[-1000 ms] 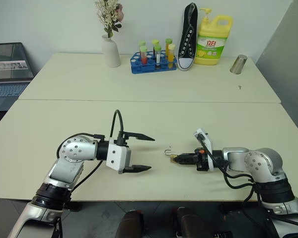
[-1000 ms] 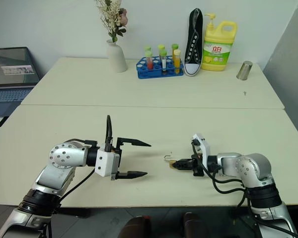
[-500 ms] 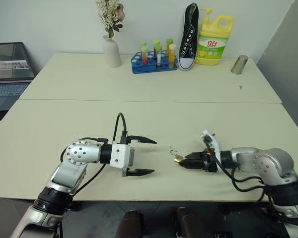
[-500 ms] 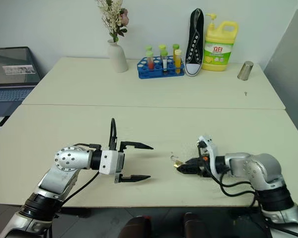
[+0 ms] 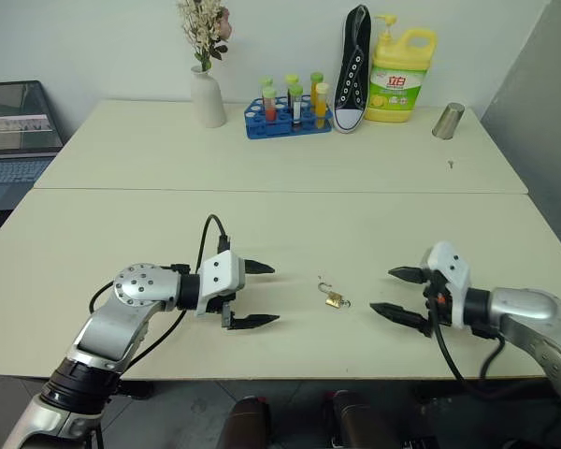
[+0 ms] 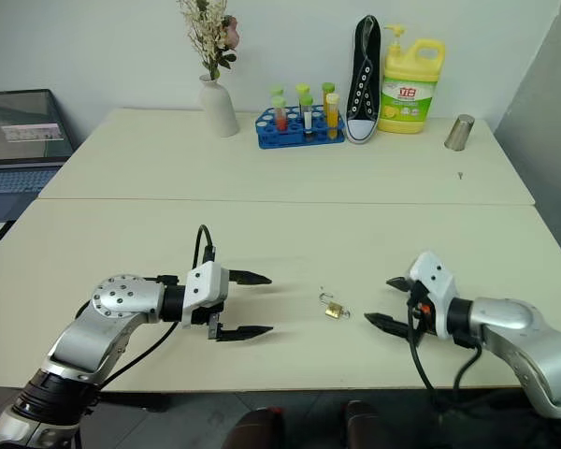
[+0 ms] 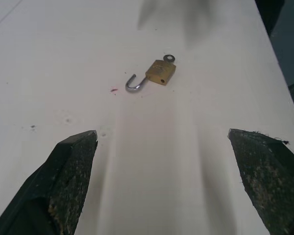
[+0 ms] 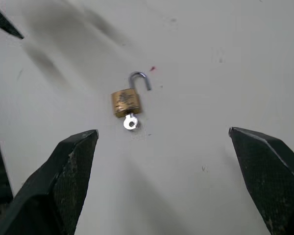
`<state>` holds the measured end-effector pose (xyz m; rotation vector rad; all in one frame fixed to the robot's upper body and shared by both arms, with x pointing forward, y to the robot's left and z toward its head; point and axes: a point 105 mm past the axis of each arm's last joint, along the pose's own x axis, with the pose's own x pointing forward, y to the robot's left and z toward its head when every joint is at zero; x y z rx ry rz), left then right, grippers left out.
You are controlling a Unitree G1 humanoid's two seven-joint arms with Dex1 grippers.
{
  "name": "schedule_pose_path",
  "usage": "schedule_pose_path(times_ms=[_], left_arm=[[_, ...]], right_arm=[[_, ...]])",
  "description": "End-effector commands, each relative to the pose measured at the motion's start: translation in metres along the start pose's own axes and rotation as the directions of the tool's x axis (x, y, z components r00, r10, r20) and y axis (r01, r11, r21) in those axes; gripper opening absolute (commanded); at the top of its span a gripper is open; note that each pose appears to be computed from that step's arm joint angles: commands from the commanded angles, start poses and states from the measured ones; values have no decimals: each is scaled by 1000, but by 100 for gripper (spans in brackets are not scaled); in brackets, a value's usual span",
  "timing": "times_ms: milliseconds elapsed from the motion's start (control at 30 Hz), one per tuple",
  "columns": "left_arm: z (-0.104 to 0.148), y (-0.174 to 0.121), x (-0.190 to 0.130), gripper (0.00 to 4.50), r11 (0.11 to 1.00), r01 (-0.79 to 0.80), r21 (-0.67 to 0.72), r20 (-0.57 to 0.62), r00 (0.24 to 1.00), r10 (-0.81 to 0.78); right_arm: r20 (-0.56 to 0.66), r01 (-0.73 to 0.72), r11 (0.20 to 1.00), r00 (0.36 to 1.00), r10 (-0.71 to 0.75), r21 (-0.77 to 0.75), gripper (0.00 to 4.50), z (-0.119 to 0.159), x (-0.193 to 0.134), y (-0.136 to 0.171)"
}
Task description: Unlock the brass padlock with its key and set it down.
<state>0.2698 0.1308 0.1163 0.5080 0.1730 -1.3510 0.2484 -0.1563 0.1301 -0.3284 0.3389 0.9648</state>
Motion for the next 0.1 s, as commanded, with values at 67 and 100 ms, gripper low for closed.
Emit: schedule_pose_path(times_ms=[67, 100], left_arm=[[15, -1, -4, 450, 999, 26, 44, 33, 999, -28], [16, -1, -4, 450, 998, 29, 48, 45, 998, -32]], right_arm=[[39, -85, 990, 995, 90, -112, 448, 16, -9, 15], [33, -108, 986, 993, 113, -124, 448, 15, -10, 18]])
